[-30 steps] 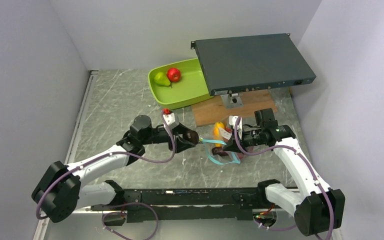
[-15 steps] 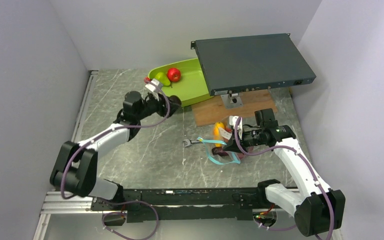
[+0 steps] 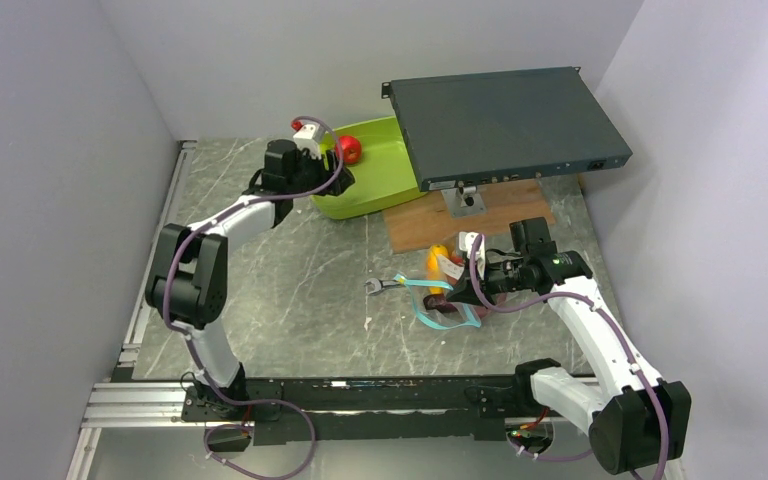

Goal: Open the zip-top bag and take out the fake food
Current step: Place the fake fruit in the bin.

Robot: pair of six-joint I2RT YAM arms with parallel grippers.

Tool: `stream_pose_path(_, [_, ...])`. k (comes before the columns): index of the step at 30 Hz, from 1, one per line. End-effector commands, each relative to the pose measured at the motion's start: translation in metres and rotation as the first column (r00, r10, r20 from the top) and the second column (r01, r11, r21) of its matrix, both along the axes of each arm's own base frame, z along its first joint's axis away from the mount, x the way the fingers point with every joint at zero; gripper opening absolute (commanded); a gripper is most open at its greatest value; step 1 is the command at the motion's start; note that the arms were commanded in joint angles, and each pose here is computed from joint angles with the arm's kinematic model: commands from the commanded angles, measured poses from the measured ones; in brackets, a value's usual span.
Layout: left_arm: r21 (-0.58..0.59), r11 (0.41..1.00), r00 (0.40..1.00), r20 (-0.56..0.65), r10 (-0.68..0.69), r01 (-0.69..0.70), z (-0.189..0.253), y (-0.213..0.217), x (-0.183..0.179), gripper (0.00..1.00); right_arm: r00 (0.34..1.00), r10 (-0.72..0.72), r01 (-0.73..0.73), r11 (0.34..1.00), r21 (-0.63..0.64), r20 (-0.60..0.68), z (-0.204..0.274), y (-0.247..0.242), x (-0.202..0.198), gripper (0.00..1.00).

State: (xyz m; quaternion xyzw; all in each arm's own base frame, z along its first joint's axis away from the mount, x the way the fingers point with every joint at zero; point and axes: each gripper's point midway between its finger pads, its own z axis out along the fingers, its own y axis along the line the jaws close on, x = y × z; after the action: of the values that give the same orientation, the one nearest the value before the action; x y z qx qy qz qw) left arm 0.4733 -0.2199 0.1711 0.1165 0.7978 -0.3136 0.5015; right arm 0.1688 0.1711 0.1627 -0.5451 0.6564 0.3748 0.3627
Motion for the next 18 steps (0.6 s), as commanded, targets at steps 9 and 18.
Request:
stream_pose_path(9, [0.139,0.983,0.986,-0.099,0.132,-0.118,-0.020,0.017,0.031,0.45,0.998,0.027,-0.028,0.999,0.026,0.052,0.010,0.004,0.000,0.00])
stream_pose_path(18, [0.129,0.983,0.990,-0.042,0.133,-0.127,0.000,0.020,0.026,0.71,0.999,0.026,-0.027,0.999,0.025,0.047,0.009,0.004,0.000,0.00])
